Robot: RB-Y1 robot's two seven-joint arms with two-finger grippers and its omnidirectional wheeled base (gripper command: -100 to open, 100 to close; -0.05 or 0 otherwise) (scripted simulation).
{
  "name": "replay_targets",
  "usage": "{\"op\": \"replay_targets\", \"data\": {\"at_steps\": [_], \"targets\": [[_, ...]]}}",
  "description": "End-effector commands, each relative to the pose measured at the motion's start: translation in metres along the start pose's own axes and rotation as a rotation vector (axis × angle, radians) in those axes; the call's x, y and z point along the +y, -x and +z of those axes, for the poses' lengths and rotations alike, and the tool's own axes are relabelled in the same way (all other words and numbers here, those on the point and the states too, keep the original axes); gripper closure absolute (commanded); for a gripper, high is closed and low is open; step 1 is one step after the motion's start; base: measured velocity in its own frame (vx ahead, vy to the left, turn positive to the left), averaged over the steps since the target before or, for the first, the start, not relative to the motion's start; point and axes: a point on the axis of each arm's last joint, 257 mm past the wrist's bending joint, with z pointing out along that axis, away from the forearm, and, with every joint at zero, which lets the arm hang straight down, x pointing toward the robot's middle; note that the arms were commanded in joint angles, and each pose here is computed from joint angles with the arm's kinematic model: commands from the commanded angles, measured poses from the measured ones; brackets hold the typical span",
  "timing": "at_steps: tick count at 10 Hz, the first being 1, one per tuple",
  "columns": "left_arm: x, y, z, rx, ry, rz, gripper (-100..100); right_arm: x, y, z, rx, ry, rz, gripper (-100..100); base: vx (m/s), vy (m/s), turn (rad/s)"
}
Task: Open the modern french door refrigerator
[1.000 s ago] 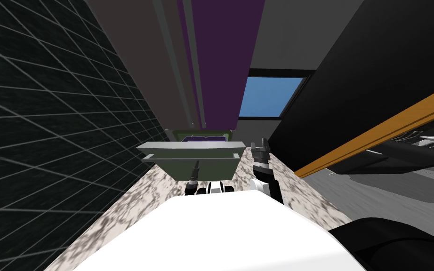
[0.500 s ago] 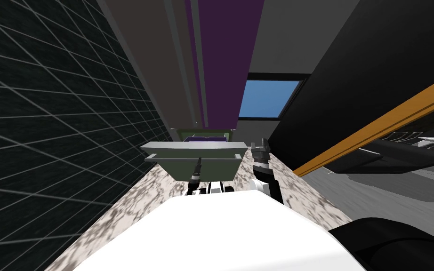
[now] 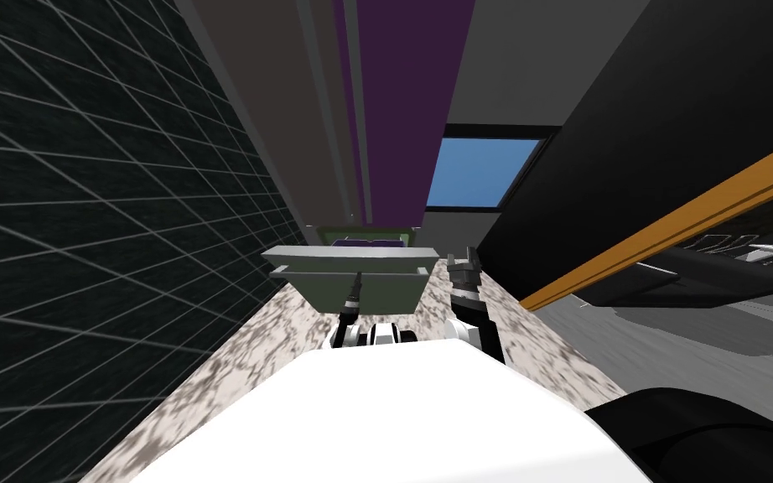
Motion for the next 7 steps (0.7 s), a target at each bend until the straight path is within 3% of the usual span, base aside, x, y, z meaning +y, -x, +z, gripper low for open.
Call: {"op": "replay_targets", "data": {"at_steps": [1,2,7], "targets": [[0.0008,-0.0011,0.0085,0.005,0.007,-0.002,-100,0.0000,0.0000,0.0000,0.000,0.000,0.000,0,-0.028,0.004,-0.006],[0.0034,-0.0020,0.0079,0.008,0.016,-0.003,0,0.0000,0.0000,0.0000,0.000,0.000,0.000,0,0.000,0.000,0.000],[0.0105,-0.0034,0.0023,0.013,0.039,-0.003,0,0.0000,0.0000,0.0000,0.000,0.000,0.000,0,0.000,0.000,0.000]]}}
